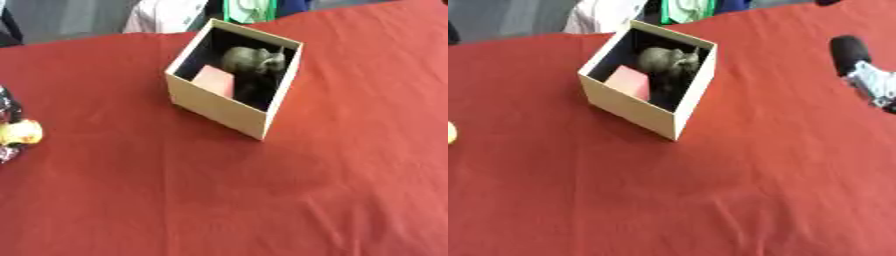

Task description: Pick up objects on the table and place them in the box.

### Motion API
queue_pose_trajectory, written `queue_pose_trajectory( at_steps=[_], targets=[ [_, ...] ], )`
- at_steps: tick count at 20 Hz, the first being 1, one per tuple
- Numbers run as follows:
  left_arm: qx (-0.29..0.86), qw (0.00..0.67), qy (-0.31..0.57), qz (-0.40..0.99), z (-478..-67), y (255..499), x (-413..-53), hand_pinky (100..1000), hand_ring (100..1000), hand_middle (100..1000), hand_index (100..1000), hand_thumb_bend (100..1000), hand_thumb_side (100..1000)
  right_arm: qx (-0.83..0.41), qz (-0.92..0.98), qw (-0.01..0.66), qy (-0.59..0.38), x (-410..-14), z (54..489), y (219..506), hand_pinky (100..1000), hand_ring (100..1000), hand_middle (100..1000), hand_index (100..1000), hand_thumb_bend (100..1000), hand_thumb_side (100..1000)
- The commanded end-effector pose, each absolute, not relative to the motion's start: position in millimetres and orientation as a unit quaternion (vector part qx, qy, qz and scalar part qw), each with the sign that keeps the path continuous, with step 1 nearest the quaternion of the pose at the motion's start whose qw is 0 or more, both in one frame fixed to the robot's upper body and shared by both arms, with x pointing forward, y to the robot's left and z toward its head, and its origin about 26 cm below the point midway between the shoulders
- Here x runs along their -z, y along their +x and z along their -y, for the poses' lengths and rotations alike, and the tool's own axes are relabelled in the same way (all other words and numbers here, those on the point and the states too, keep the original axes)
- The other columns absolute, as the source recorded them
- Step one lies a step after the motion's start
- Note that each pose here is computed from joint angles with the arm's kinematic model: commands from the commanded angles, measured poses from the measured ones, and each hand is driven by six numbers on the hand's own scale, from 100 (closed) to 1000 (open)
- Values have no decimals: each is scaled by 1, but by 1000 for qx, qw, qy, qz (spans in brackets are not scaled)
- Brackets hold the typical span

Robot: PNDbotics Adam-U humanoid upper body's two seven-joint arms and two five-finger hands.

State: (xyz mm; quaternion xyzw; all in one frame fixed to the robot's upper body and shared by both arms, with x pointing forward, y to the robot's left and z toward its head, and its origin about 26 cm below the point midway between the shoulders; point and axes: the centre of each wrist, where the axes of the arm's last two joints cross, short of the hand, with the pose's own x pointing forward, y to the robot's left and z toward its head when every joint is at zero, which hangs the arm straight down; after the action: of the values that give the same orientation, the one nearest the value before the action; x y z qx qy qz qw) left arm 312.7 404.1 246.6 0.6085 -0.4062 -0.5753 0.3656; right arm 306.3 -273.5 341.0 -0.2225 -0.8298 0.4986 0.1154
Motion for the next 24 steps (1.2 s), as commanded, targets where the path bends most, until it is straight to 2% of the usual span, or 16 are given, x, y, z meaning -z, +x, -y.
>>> queue_pose_trajectory(
  at_steps=[1, 4, 13, 17, 24],
  targets=[
    [543, 335, 626, 449, -393, 307, -275, 183, 375, 232, 216, 156, 199, -494, 831, 103, -233, -351, 276, 300, 886, 896, 780, 792, 100, 527],
    [528, 322, 617, 486, -380, 303, -290, 156, 364, 218, 200, 100, 194, -494, 832, 104, -231, -351, 275, 300, 886, 896, 779, 792, 100, 527],
    [522, 267, 567, 578, -339, 293, -330, 110, 347, 190, 203, 100, 215, -496, 833, 110, -220, -349, 271, 300, 886, 894, 778, 792, 100, 528],
    [529, 240, 524, 623, -314, 297, -348, 100, 343, 181, 207, 100, 252, -500, 833, 110, -209, -348, 267, 300, 886, 894, 778, 792, 100, 528],
    [547, 216, 431, 685, -271, 316, -370, 100, 336, 166, 210, 100, 265, -507, 835, 109, -183, -346, 256, 303, 886, 893, 777, 793, 100, 529]
  ],
)
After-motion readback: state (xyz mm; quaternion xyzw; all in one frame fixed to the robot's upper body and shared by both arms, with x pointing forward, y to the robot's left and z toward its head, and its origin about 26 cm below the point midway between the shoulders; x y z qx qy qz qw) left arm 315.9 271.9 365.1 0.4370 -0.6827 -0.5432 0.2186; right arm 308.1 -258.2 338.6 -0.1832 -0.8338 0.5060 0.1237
